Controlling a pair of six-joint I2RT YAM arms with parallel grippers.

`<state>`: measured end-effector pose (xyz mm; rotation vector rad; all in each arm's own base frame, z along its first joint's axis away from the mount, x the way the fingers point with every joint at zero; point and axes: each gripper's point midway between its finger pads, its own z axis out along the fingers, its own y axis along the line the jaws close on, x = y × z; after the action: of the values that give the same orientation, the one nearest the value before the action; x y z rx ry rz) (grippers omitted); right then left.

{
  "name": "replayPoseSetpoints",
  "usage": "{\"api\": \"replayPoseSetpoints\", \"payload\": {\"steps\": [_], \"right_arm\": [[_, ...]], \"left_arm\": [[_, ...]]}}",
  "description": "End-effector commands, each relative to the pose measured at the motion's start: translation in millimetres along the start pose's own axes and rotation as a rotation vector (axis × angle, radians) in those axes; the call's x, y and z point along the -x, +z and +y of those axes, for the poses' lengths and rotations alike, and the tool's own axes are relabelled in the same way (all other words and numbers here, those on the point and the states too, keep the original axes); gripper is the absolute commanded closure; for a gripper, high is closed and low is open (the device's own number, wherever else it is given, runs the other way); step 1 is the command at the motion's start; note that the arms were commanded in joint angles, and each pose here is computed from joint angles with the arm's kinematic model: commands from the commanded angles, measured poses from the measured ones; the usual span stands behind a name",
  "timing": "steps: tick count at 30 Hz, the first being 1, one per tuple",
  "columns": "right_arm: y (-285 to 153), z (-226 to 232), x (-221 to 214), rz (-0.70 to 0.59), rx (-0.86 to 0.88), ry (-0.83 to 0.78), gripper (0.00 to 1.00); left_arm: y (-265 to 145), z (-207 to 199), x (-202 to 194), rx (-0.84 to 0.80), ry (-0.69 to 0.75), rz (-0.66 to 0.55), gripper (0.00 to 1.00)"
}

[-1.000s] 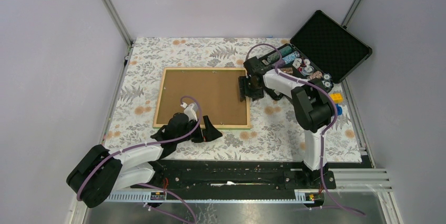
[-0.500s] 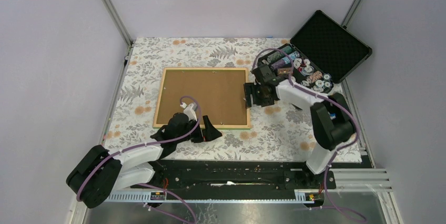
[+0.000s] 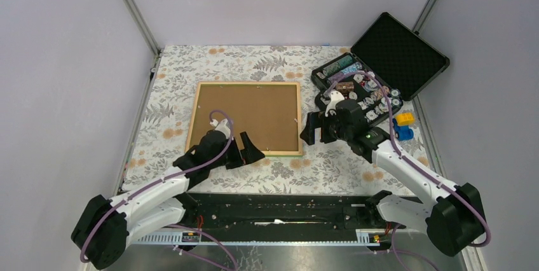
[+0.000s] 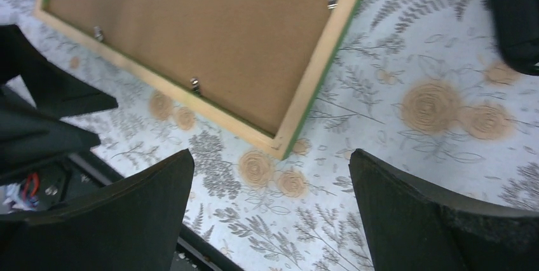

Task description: Put the photo into the frame

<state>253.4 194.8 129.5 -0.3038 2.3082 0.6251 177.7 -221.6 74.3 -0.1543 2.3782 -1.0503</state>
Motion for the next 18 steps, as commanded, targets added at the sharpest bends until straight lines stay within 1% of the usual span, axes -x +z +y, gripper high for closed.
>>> {"api": "replayPoseSetpoints", "payload": {"steps": [1, 3, 4, 6, 10, 11, 14, 17, 18], "right_arm": [[0, 38, 4, -0.028, 0.211, 0.017, 0.0], [1, 42, 0, 0.011, 0.231, 0.017, 0.0], [2, 52, -6, 0.04, 0.294, -0.002, 0.0], [6, 61, -12, 0.057, 0.312, -0.051, 0.0], [17, 79, -25, 0.078, 0.291, -0.222, 0.0], [20, 82, -26, 0.083, 0.285, -0.267, 0.02], [29, 93, -31, 0.099, 0.269, -0.451, 0.08], [43, 102, -43, 0.11, 0.223, -0.703, 0.09], [48, 104, -45, 0.114, 0.222, -0.755, 0.1]], "left_arm": [[-16, -12, 38, 0.104, -0.02, -0.102, 0.01], [-24, -11, 48, 0.168, -0.024, -0.126, 0.01], [-29, -8, 52, 0.209, -0.035, -0.138, 0.01], [-38, 3, 58, 0.302, -0.086, -0.163, 0.01], [-48, 16, 59, 0.399, -0.224, -0.179, 0.01], [-50, 20, 58, 0.415, -0.268, -0.184, 0.01], [-55, 28, 55, 0.429, -0.408, -0.205, 0.01], [-62, 33, 61, 0.436, -0.502, -0.255, 0.01], [-66, 35, 64, 0.443, -0.525, -0.275, 0.01]]}}
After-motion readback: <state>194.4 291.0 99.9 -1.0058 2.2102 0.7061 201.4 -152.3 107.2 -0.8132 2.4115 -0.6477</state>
